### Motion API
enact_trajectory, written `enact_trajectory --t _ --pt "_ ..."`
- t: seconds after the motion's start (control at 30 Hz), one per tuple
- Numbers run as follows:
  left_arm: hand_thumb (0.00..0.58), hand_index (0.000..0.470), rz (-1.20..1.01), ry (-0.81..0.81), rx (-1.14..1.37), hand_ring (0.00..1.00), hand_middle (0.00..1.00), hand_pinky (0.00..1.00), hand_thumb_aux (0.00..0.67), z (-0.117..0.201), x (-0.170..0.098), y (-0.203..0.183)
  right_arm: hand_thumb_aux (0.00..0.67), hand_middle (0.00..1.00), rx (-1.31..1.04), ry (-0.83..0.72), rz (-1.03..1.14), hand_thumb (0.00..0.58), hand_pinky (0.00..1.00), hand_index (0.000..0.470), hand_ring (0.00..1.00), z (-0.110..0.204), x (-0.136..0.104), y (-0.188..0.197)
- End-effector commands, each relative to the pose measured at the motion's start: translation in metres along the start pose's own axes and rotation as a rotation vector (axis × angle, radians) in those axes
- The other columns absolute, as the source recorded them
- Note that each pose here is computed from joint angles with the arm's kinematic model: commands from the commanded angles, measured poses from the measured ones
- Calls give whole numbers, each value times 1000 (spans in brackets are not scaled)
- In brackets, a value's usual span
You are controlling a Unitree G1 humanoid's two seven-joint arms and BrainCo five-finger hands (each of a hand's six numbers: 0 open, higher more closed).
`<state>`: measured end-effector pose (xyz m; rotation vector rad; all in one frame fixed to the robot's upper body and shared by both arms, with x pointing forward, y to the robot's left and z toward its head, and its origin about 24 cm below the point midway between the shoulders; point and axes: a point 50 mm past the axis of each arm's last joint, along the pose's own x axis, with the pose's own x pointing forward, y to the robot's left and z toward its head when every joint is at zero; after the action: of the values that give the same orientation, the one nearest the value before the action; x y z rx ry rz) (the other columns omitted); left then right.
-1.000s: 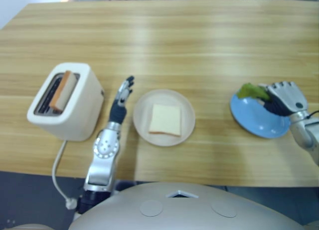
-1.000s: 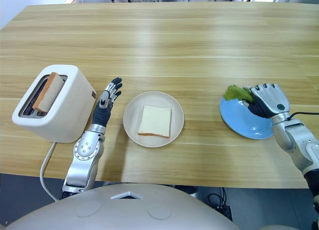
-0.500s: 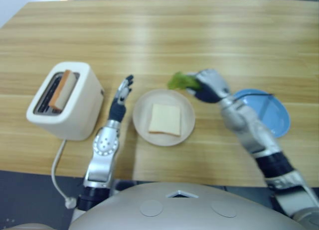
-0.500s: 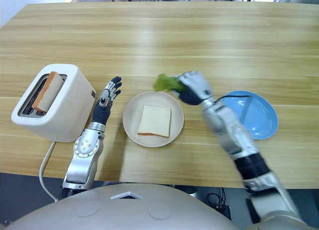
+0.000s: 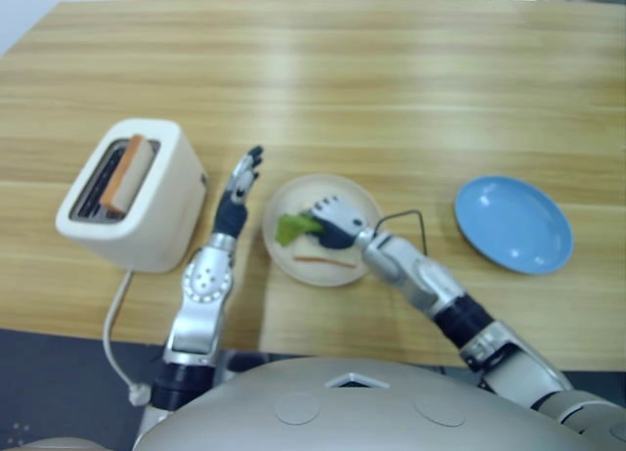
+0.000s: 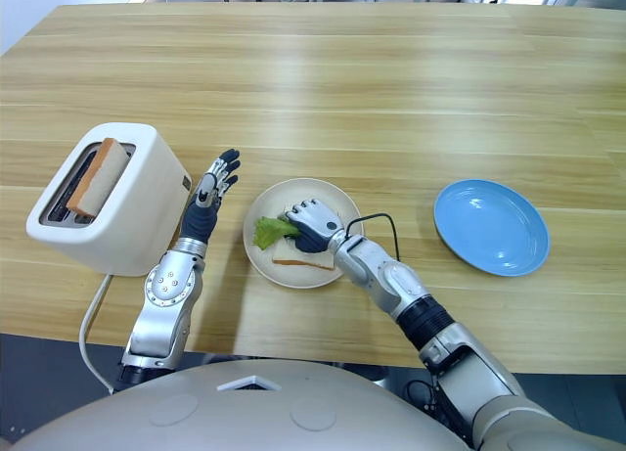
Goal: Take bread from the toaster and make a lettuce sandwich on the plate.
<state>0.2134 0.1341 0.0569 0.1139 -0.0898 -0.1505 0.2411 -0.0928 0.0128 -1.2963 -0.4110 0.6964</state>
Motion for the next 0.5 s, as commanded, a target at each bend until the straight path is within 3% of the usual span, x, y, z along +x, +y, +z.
enact_trajectory --t 0.03,0.3,0.5 --pt "0 0 -10 26 7 0 0 0 0 -4 0 -1 670 1000 -60 36 -7 580 1000 460 1000 -9 -8 -10" --pt "0 0 -12 29 12 0 0 0 0 -4 0 2 670 1000 -116 49 -44 580 1000 460 1000 -7 -18 -28" --pt "0 0 -14 31 17 0 0 0 0 -4 -1 3 670 1000 -102 46 -7 580 1000 460 1000 -4 -17 -19"
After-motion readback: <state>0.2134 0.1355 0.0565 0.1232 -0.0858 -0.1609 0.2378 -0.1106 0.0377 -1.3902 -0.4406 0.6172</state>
